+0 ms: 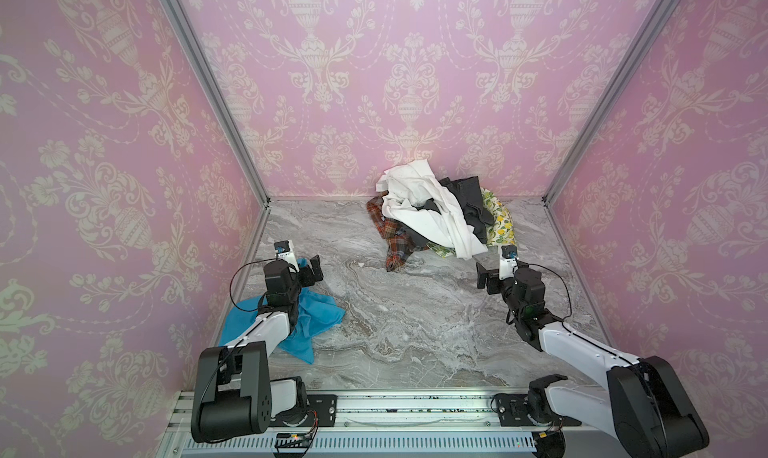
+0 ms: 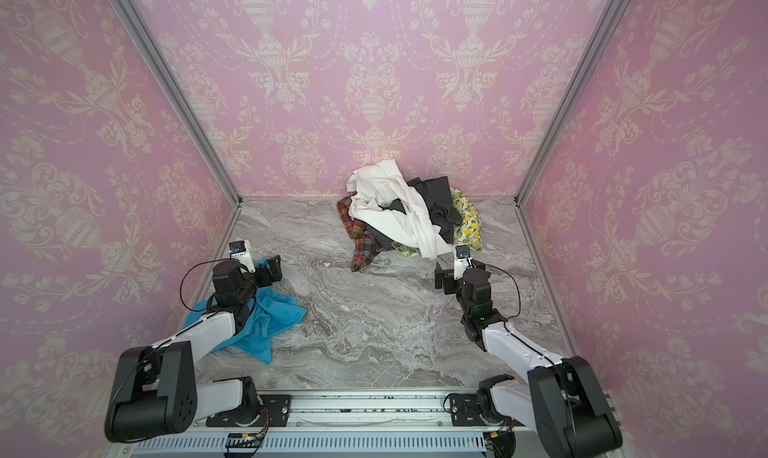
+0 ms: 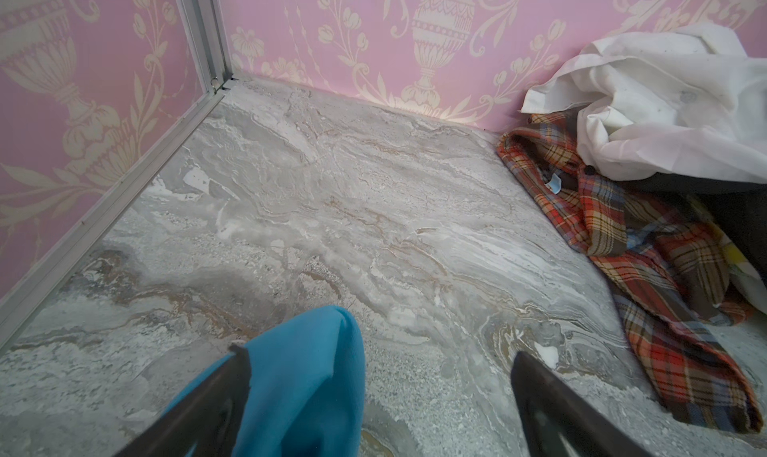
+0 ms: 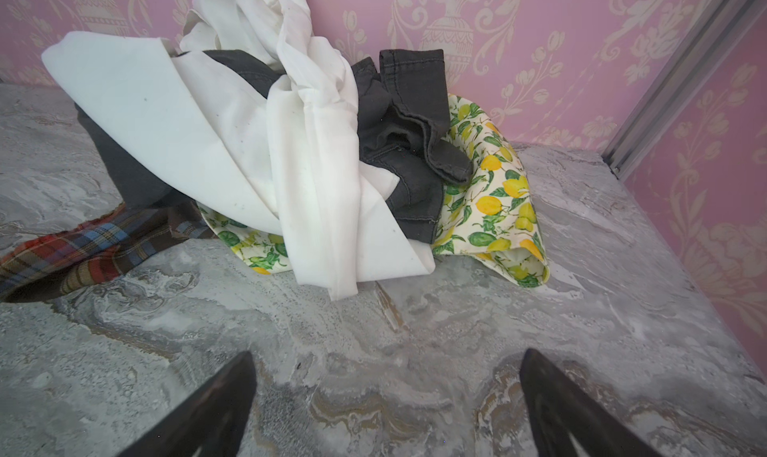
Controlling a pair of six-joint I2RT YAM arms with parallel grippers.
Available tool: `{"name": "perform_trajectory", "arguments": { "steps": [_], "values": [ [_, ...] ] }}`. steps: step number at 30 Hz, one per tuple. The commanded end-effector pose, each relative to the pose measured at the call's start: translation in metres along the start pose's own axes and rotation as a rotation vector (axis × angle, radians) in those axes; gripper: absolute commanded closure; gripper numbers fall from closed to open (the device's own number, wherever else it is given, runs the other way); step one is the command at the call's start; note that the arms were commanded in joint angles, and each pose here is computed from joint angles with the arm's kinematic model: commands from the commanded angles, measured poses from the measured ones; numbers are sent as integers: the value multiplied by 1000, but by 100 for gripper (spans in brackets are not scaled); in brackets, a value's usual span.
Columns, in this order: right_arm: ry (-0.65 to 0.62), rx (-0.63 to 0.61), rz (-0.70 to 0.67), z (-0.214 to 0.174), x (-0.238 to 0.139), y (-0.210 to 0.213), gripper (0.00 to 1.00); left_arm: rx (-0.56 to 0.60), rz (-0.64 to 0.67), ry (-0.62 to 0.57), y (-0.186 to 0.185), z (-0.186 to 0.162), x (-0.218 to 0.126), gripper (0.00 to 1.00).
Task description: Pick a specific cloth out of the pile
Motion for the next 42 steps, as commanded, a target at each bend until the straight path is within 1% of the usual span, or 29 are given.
{"name": "perform_trajectory", "arguments": {
  "steps": [1,3,5,6,7,10,12,15,19,20,21,23,24,26,27,29,31,33,42],
  "values": [
    [-77,-3,-52,11,2,-13,0,25,1,-105,2,10,4,1],
    [-56,11,-77,6,2,-22,0,18,-1,-91,5,12,8,1],
    [-36,33,-100,-4,5,-28,0,37,4,-102,8,9,9,0],
    [-18,44,-105,-11,7,-28,0,41,18,-83,11,5,11,1],
    [-14,47,-95,-17,9,-26,0,43,21,-68,13,1,12,1],
    [-14,31,-71,-22,15,-21,0,54,-3,-74,15,-8,16,1],
    [-37,30,-84,-22,15,-24,0,50,0,-78,18,-12,17,1],
    [-70,61,-98,-31,16,-29,0,51,-9,-89,22,-21,20,1],
    [-95,72,-103,-45,19,-26,0,67,-32,-71,19,-25,22,1],
    [-116,72,-112,-44,21,-26,0,68,-32,-69,19,-25,23,1],
    [-98,77,-112,-46,22,-27,0,78,-34,-65,18,-26,24,1],
    [-38,82,-89,-47,31,-28,0,133,-21,-44,14,-40,28,0],
    [-30,83,-73,-45,37,-28,0,144,-28,-80,12,-40,31,1],
    [40,105,-37,-46,46,-32,0,131,69,-49,19,-38,32,1],
    [18,123,-35,-46,45,-34,0,150,86,-41,17,-39,33,1],
    [23,126,-34,-46,45,-35,0,170,76,-83,14,-39,34,1],
    [21,127,-35,-46,45,-35,0,169,87,-61,15,-39,34,1],
    [16,128,-36,-46,45,-35,0,170,80,-79,15,-39,34,1],
    [15,126,-36,-46,44,-35,0,170,77,-79,14,-39,33,1]
  ]
}}
Point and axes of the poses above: each gripper's point midway between its finger pads, its own x axis out along the fingers, its own y axis along the line the jaws close on, z = x × y, the point moved 5 cm from there along -x, back along the fingers, and after that the axes turned 15 degrees about -x, right-handed, at the moved point
